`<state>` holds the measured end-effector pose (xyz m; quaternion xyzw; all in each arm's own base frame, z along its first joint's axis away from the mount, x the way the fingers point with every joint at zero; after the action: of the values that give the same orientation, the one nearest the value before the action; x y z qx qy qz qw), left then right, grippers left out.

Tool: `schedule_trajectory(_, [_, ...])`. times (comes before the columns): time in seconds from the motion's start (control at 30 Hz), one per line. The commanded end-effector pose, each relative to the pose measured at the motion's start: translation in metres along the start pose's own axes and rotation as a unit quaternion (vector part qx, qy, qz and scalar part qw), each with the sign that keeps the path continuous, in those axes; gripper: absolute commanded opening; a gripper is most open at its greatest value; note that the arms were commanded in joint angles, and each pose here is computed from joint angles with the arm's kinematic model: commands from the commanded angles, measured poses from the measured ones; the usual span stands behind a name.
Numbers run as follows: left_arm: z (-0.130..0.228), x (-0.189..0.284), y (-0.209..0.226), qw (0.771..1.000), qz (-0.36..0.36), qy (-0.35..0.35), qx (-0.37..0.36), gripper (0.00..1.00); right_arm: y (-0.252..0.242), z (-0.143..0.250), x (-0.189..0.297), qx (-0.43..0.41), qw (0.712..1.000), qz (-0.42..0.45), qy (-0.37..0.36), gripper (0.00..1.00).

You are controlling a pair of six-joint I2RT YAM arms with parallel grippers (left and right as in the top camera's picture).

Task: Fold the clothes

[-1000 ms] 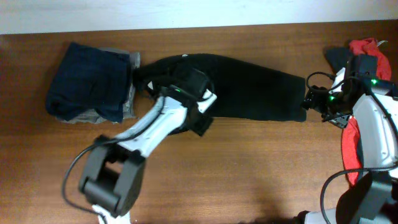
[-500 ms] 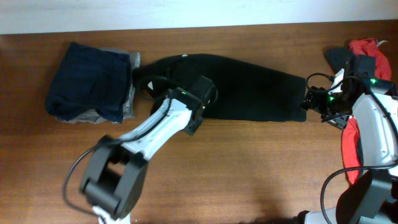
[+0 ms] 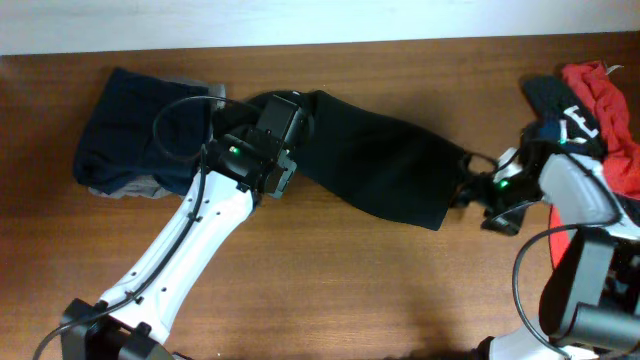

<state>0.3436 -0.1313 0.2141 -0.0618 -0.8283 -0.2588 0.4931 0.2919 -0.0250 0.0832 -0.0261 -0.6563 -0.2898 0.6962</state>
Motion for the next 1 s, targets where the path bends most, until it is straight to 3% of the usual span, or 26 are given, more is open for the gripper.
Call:
schedule_trajectory(0.0, [-0.002, 0.005, 0.005, 1.0, -0.009, -0.007, 0.01, 0.01, 0.017, 0.023, -0.029, 0.03, 0.998, -0.045, 0.041, 0.81])
schedule_trajectory(0.23, [-0.002, 0.005, 0.004, 1.0, -0.009, -0.006, 0.009, 0.0, 0.025, 0.023, -0.065, 0.009, 0.998, -0.06, 0.005, 0.75])
schedule_trajectory(0.33, [-0.002, 0.005, 0.004, 1.0, -0.009, -0.006, 0.009, 0.01, 0.031, 0.022, -0.067, 0.009, 0.996, -0.086, 0.001, 0.48])
schedule_trajectory(0.43, [-0.002, 0.005, 0.005, 1.0, -0.009, -0.006, 0.01, 0.0, 0.035, 0.021, -0.065, 0.012, 0.995, -0.099, 0.0, 0.04])
schedule_trajectory(0.53, [0.001, 0.007, 0.005, 1.0, -0.009, -0.003, 0.009, 0.0, 0.042, 0.021, -0.044, 0.025, 0.993, -0.115, -0.011, 0.04])
schedule_trajectory(0.63, [0.003, 0.028, 0.014, 1.0, -0.012, -0.014, 0.013, 0.0, 0.047, 0.018, 0.017, 0.045, 0.989, -0.119, -0.072, 0.04])
schedule_trajectory(0.8, [0.002, 0.114, 0.046, 0.993, -0.002, -0.103, 0.058, 0.0, 0.038, 0.027, 0.154, 0.025, 0.966, -0.097, -0.236, 0.04])
schedule_trajectory(0.87, [0.007, 0.152, 0.054, 0.987, 0.019, -0.147, 0.058, 0.01, 0.04, 0.044, 0.215, 0.036, 0.945, -0.094, -0.312, 0.04])
schedule_trajectory(0.97, [0.022, 0.204, 0.062, 0.975, 0.054, -0.209, 0.047, 0.0, 0.051, 0.074, 0.267, 0.046, 0.924, -0.094, -0.368, 0.04])
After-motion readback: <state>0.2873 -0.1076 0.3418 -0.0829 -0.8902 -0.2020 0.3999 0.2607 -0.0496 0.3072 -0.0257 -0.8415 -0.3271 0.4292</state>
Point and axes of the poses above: each gripper's point midway between its finger pads, its own x axis back along the fingers, its own y axis along the line the jaws close on, z = x × y, the point moved 4 cm from there along x, back along the fingers, and after that the axes turned 1 degree about x, right-handed, at the moved point
